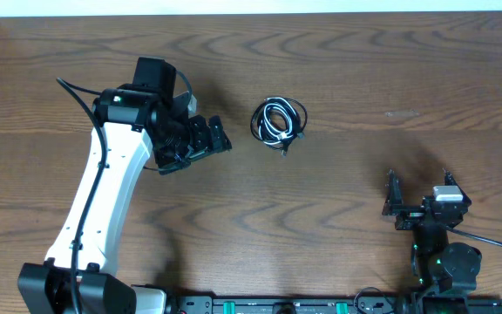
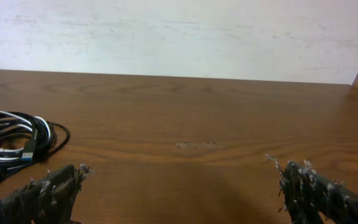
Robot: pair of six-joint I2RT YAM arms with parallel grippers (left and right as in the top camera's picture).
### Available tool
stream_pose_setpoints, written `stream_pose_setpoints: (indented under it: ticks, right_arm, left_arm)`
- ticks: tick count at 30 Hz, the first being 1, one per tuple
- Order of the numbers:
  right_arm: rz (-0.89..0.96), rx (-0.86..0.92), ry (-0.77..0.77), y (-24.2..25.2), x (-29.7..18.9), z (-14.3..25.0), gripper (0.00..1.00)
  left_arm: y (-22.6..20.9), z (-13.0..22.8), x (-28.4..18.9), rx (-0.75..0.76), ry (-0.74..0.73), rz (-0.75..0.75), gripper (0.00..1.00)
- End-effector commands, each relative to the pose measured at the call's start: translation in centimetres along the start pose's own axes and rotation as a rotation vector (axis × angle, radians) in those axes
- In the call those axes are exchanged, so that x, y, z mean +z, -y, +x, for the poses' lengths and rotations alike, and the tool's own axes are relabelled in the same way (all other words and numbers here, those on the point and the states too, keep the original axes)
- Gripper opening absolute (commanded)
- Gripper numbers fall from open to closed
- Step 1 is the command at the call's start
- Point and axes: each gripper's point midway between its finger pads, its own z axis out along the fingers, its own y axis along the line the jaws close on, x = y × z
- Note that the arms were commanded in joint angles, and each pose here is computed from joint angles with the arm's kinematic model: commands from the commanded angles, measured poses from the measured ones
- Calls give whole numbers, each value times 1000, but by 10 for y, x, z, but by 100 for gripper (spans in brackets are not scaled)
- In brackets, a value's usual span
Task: Untangle cables
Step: 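Move the left gripper forward over the black and white cable bundle, then lower the left gripper onto the cable bundle and close on cables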
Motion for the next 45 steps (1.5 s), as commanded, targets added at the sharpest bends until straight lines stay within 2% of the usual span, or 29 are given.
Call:
stream_pose_setpoints:
  ticks: [1,8,19,27,40,45]
  right_arm:
    - [-5,-13,-4,-1,0,1,99]
    - [-5,-13,-4,-1,0,1,99]
    - [-5,-13,-4,-1,0,1,99]
    - [-5,-13,-4,-1,0,1,99]
    - [-5,-13,-4,-1,0,1,99]
    - [-5,-13,-4,-1,0,1,99]
  left_arm:
    - [-5,-7,-1,29,32,-33,98]
    - [0,-27,5,15,98,-28,98]
    - [14,-24,68,-4,-33,-67,98]
    - [30,-26,106,57,-58,-67,98]
    - [60,-39,119,142,23,-17,98]
    - [54,-45,120,80,66,-68,98]
